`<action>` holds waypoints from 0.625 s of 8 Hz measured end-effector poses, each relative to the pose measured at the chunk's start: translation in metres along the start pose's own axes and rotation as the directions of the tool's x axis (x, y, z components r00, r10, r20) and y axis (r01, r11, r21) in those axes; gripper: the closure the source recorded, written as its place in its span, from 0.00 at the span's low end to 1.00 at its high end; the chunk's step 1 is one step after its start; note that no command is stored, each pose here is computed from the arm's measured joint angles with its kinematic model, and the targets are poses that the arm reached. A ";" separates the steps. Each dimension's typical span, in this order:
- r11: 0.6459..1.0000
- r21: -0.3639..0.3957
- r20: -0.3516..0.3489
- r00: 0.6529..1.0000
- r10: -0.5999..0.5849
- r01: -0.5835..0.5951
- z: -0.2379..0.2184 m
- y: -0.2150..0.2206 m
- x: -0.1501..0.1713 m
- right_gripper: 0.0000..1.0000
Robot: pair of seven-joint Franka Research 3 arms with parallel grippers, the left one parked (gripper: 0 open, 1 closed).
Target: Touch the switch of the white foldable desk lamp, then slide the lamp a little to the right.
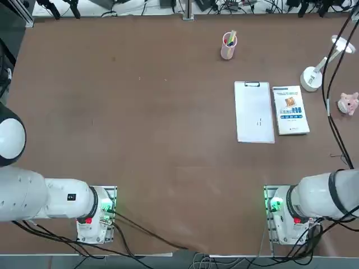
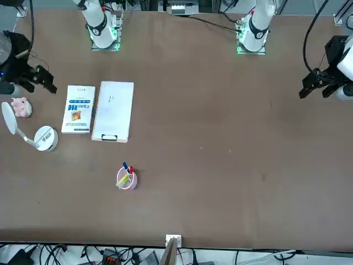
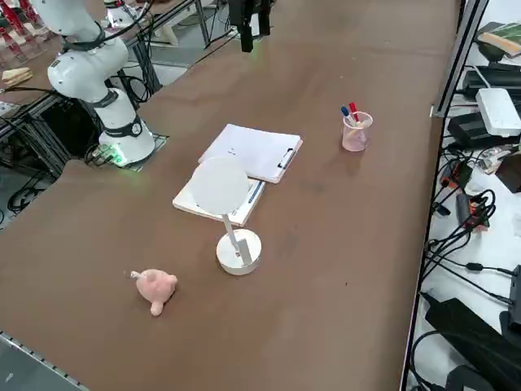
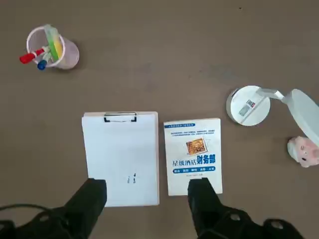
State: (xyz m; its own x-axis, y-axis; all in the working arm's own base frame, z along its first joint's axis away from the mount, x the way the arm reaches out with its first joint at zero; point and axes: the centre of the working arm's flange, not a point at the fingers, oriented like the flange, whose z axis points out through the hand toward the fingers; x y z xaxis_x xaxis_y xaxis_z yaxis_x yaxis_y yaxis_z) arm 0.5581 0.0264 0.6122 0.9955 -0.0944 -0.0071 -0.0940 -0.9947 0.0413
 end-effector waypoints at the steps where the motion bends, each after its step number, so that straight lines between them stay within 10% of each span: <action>1: 1.000 0.002 -0.008 1.000 0.025 -0.025 -0.004 -0.004 0.000 0.00; 5: 0.997 0.031 -0.002 0.997 0.075 -0.075 -0.005 -0.002 0.000 0.00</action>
State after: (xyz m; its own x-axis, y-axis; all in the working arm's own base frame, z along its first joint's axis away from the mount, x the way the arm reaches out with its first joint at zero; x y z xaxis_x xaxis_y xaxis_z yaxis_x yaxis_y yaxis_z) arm 0.5586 0.0284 0.6172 0.9857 -0.1682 -0.0015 -0.1682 -0.9857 0.0111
